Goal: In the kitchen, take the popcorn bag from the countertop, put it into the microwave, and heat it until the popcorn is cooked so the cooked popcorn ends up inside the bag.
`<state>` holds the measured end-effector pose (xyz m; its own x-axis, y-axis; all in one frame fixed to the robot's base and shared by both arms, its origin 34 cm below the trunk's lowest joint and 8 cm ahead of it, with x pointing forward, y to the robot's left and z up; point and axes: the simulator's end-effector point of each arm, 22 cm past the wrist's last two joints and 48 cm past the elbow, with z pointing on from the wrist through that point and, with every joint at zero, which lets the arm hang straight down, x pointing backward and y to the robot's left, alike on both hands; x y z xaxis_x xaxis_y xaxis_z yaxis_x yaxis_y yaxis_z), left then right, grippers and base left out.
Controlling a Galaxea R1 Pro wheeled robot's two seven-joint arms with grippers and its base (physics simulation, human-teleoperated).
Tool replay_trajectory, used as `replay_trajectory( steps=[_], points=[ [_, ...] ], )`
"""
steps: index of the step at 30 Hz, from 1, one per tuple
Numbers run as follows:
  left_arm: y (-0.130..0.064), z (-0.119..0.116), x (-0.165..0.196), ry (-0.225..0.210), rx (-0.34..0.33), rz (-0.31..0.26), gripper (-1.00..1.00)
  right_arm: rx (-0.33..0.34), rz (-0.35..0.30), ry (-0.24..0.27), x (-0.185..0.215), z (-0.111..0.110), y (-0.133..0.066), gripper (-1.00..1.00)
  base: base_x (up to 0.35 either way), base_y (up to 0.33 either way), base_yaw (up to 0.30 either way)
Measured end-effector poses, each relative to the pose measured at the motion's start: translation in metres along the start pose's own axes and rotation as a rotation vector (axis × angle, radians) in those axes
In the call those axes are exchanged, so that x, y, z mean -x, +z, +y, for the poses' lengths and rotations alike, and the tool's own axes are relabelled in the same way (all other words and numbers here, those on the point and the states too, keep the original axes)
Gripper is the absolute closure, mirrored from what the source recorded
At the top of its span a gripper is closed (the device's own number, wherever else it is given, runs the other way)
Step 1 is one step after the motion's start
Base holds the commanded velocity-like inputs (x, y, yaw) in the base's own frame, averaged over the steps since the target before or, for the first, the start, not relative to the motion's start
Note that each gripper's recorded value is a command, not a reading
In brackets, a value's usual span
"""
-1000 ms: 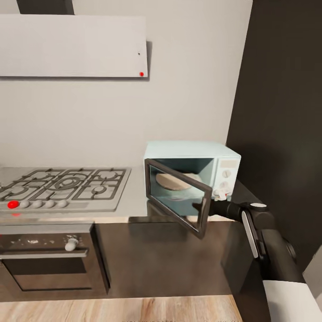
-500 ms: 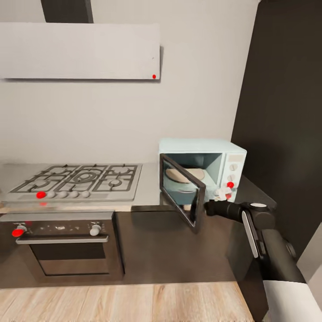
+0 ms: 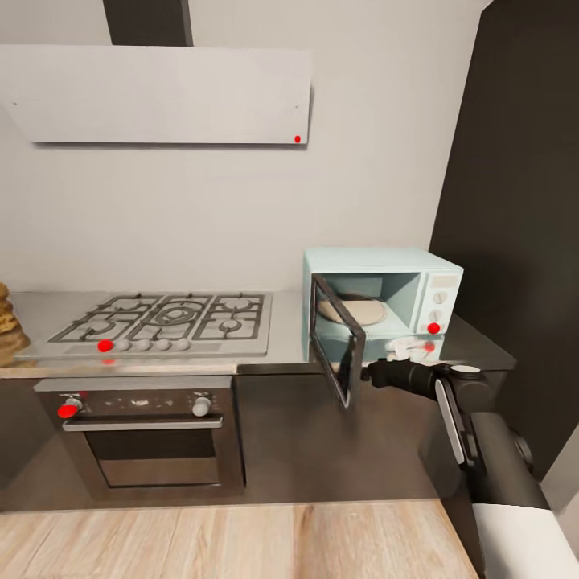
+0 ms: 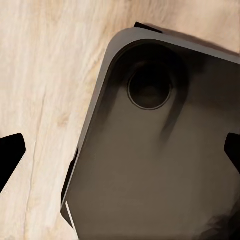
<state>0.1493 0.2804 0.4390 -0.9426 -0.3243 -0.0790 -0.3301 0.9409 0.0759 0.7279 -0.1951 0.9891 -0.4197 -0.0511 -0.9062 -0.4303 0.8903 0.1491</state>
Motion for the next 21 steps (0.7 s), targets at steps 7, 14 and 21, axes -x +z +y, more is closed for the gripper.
replay_trajectory(
  steps=[7,14,21],
  points=[
    [0.000,0.000,0.000,0.000,0.000,0.000,-1.00,-0.005,-0.001,0.007,0.000,-0.004,-0.002,-1.00,0.000,0.217,0.000],
    [0.000,0.000,0.000,0.001,-0.001,0.000,-1.00,-0.101,-0.021,0.040,0.002,-0.059,-0.026,-1.00,0.000,0.030,0.000],
    [0.000,0.000,0.000,0.001,-0.001,0.000,-1.00,-0.235,-0.023,0.055,0.000,-0.123,-0.059,-1.00,0.000,0.000,0.000]
  ],
)
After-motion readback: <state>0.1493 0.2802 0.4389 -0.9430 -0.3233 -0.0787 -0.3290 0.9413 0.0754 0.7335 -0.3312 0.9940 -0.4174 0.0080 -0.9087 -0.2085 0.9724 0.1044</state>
